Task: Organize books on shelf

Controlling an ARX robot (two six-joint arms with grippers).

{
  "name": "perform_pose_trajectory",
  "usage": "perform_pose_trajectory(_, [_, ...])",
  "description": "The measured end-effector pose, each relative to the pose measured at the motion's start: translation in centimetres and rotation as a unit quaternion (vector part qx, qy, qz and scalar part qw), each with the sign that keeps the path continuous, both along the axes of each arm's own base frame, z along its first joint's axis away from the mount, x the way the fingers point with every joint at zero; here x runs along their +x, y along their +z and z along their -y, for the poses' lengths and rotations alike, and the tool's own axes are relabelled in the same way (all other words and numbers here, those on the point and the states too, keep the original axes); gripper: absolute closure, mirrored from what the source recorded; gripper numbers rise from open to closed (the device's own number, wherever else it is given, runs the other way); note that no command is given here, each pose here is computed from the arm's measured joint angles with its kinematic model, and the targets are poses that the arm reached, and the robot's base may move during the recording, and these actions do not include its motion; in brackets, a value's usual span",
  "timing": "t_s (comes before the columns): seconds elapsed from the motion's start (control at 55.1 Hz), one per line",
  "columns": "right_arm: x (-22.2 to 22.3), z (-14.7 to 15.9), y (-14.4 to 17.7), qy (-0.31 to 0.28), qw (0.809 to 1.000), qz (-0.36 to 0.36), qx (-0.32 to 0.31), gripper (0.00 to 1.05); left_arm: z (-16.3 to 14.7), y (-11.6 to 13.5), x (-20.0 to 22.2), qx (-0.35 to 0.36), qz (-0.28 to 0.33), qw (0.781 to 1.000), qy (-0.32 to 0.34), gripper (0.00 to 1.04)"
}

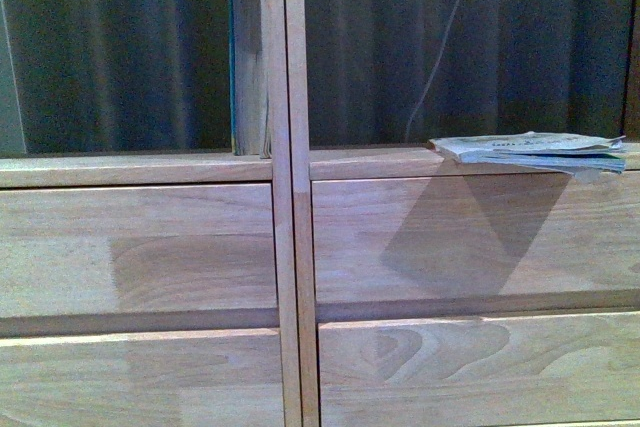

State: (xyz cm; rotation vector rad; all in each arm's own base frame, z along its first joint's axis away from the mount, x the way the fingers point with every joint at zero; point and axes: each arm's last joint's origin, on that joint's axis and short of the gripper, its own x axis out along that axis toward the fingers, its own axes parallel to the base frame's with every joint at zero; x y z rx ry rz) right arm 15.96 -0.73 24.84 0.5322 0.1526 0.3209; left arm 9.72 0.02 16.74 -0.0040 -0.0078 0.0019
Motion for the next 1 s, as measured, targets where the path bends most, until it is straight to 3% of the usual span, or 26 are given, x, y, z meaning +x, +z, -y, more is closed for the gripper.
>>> perform_pose_trajectory(0.2, [6.5, -1.1, 3.6, -0.002, 0.993, -0.028, 0.117, 0.07, 0.0, 0.0, 0.0, 0.0, 0.0, 1.0, 0.0, 0.07])
perform_pose_trajectory(0.435, [14.1, -0.4, 5.5, -0.075, 0.951, -0.08, 0.29, 0.07, 0.0, 0.0, 0.0, 0.0, 0.0, 1.0, 0.0, 0.07])
perform_pose_trajectory(0.726, [18.8, 0.0, 7.5, -0.101, 0.914, -0.094, 0.381, 0.07, 0.0, 0.0, 0.0, 0.0, 0.0, 1.0, 0.0, 0.07])
perform_pose_trajectory(0.998, [19.5, -0.7, 7.5, -0.111, 0.906, -0.108, 0.393, 0.07, 0.0, 0.0, 0.0, 0.0, 0.0, 1.0, 0.0, 0.07])
